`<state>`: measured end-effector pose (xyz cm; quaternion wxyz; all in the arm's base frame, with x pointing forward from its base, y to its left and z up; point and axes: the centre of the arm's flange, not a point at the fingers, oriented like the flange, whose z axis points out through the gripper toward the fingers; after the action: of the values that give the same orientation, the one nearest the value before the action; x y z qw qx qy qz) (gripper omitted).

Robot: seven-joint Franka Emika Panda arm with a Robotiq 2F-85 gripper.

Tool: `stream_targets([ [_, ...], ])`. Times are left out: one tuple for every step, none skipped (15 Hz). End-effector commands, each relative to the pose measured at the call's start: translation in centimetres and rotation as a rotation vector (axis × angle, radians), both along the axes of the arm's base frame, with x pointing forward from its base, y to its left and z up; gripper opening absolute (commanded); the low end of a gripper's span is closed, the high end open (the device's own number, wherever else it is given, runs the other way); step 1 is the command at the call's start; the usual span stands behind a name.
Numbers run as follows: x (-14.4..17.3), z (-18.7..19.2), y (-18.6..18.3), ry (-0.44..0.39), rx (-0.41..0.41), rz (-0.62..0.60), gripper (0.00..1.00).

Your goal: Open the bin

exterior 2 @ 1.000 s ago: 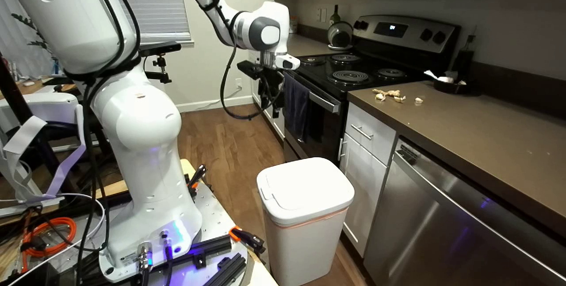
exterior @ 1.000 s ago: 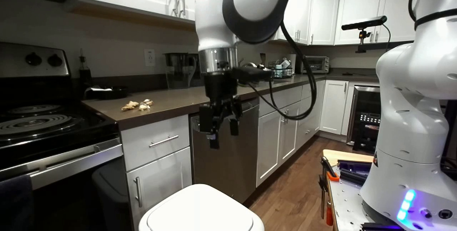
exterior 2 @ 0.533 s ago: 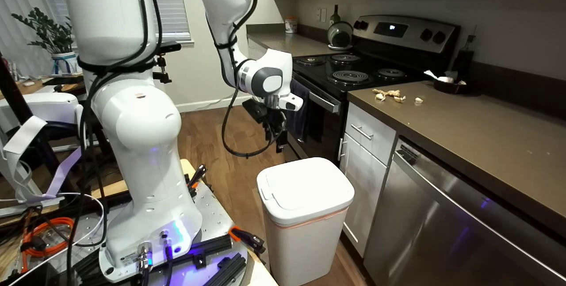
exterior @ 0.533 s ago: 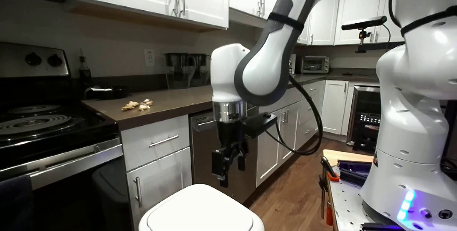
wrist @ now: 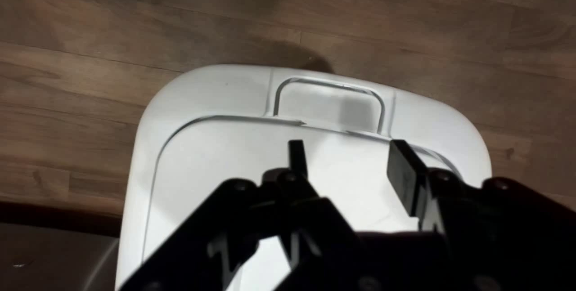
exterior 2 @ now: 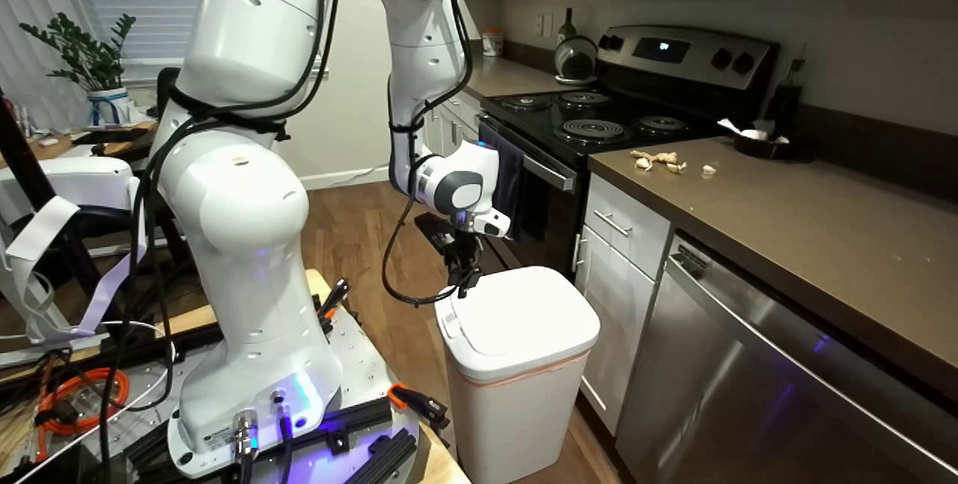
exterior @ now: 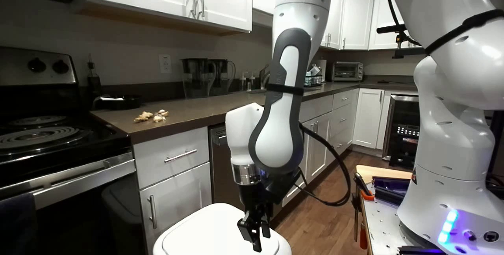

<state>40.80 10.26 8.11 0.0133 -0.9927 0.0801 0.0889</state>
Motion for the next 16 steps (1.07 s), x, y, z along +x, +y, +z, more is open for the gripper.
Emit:
stream_targets([
  [0.4,-3.4,0.5,-0.009,0.017,0.029,0.22],
  [0.3,-4.0,0.6,-0.013,0.021,0.031,0.14],
  [0.0,-4.6,0.6,-0.008,0.024,0.035,0.08],
  [-0.3,-5.2,0.6,-0.005,0.026,0.039,0.05],
  [-0.6,-5.7,0.6,0.002,0.028,0.043,0.05],
  [-1.0,-6.3,0.6,0.005,0.026,0.048,0.03],
  [-1.4,-6.9,0.6,0.008,0.027,0.050,0.01],
  [-1.8,-7.4,0.5,0.010,0.031,0.052,0.02],
  [-2.1,-7.8,0.5,0.001,0.032,0.058,0.03],
  [-2.4,-8.2,0.5,-0.016,0.038,0.064,0.04],
  [-2.7,-8.4,0.6,-0.040,0.040,0.072,0.05],
  [-2.9,-8.6,0.7,-0.068,0.043,0.077,0.06],
  [-3.2,-8.9,0.8,-0.101,0.048,0.083,0.05],
  [-3.4,-9.1,0.9,-0.118,0.053,0.089,0.06],
  [-3.6,-9.3,1.0,-0.127,0.059,0.092,0.05],
  [-3.6,-9.2,1.1,-0.117,0.065,0.093,0.04],
])
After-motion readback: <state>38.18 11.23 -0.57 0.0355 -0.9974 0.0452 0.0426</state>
